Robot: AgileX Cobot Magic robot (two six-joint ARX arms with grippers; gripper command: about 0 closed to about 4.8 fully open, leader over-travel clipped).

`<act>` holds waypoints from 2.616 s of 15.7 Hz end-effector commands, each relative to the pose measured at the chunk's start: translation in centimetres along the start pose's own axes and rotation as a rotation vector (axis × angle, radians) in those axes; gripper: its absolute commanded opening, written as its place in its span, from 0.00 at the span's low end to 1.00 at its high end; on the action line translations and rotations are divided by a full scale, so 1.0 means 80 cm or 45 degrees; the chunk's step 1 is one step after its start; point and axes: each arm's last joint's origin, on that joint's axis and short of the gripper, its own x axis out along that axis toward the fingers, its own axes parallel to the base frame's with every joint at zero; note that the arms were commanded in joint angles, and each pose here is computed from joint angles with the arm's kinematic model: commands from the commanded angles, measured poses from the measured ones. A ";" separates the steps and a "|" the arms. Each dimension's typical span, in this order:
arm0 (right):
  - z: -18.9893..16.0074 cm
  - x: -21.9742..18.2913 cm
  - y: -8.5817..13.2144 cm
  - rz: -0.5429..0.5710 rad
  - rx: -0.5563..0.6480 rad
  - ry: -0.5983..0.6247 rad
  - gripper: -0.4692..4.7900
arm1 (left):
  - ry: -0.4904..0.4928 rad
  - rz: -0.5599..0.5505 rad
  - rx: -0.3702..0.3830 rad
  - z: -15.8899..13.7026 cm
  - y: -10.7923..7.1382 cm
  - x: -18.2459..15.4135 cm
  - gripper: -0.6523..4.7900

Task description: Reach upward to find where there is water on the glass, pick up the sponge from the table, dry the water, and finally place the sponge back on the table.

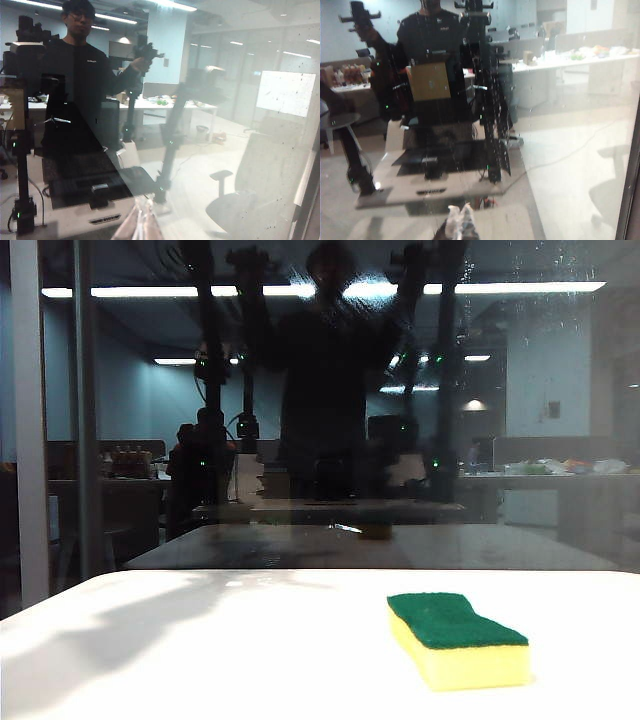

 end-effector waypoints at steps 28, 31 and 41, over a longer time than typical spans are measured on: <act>0.023 -0.043 0.023 0.954 0.009 -0.086 0.08 | 0.060 -0.877 -0.127 0.014 -0.024 -0.003 0.11; 0.023 -0.043 0.023 0.949 0.018 -0.083 0.08 | 0.060 -0.768 -0.166 0.011 -0.021 0.000 0.11; 0.021 -0.038 0.017 0.680 0.036 -0.085 0.08 | 0.077 -0.228 -0.081 -0.007 -0.004 0.006 0.11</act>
